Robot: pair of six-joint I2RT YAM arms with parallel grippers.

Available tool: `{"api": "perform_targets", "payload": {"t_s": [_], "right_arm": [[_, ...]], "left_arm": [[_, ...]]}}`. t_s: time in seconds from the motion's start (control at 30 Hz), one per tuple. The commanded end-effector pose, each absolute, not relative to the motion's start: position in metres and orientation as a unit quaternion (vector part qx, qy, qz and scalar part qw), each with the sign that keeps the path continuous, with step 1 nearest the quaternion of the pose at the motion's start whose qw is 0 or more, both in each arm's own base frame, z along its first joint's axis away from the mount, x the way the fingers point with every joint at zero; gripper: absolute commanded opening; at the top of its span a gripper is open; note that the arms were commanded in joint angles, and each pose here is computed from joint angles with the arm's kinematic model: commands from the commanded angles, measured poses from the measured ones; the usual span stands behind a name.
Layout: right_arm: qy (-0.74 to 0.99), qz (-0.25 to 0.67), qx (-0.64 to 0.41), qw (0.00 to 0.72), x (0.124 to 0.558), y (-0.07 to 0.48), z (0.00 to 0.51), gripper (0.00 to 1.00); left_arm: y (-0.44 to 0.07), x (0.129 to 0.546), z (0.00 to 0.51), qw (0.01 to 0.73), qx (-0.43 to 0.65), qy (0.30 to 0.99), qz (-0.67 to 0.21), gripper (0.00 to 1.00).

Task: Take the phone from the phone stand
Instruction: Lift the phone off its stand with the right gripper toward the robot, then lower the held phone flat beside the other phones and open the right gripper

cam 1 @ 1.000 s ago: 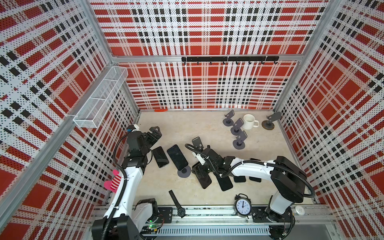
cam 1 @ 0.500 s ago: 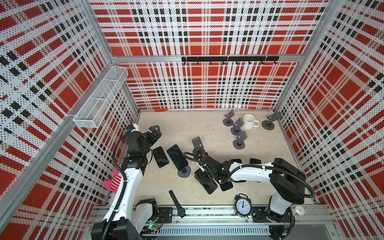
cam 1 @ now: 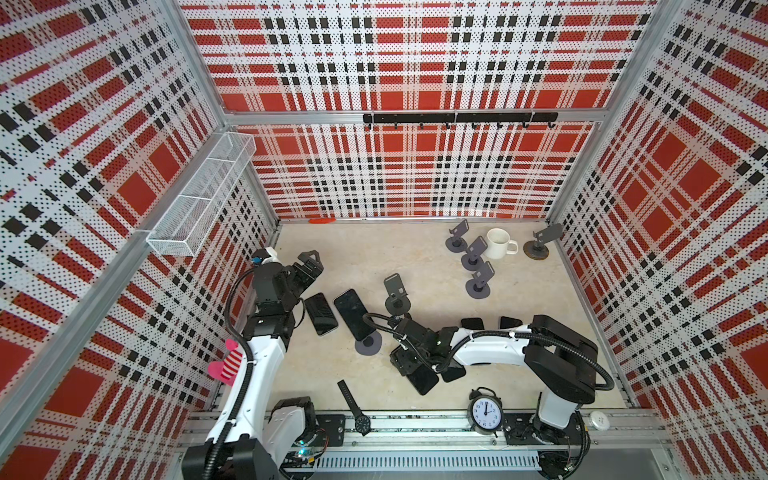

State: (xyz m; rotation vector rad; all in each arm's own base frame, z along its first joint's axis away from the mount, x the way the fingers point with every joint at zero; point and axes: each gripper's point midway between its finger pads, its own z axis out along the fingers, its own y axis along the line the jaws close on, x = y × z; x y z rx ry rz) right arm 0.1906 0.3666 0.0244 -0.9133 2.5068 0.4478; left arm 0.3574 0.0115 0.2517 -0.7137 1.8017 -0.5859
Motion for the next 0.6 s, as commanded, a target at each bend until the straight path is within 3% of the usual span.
{"api": "perform_targets", "payload": {"t_s": [0.0, 0.27, 0.57], "right_arm": [[0.916, 0.138, -0.327, 0.185, 0.179, 0.354, -0.004, 0.6], [0.91, 0.132, -0.332, 0.21, 0.171, 0.353, -0.014, 0.65], [0.893, 0.141, -0.361, 0.229, 0.166, 0.342, -0.036, 0.63]], "left_arm": [[0.011, 0.36, 0.268, 0.544, -0.288, 0.747, -0.252, 0.98], [0.011, 0.36, 0.264, 0.541, -0.288, 0.749, -0.251, 0.98], [0.011, 0.355, 0.272, 0.548, -0.291, 0.74, -0.259, 0.98]]}}
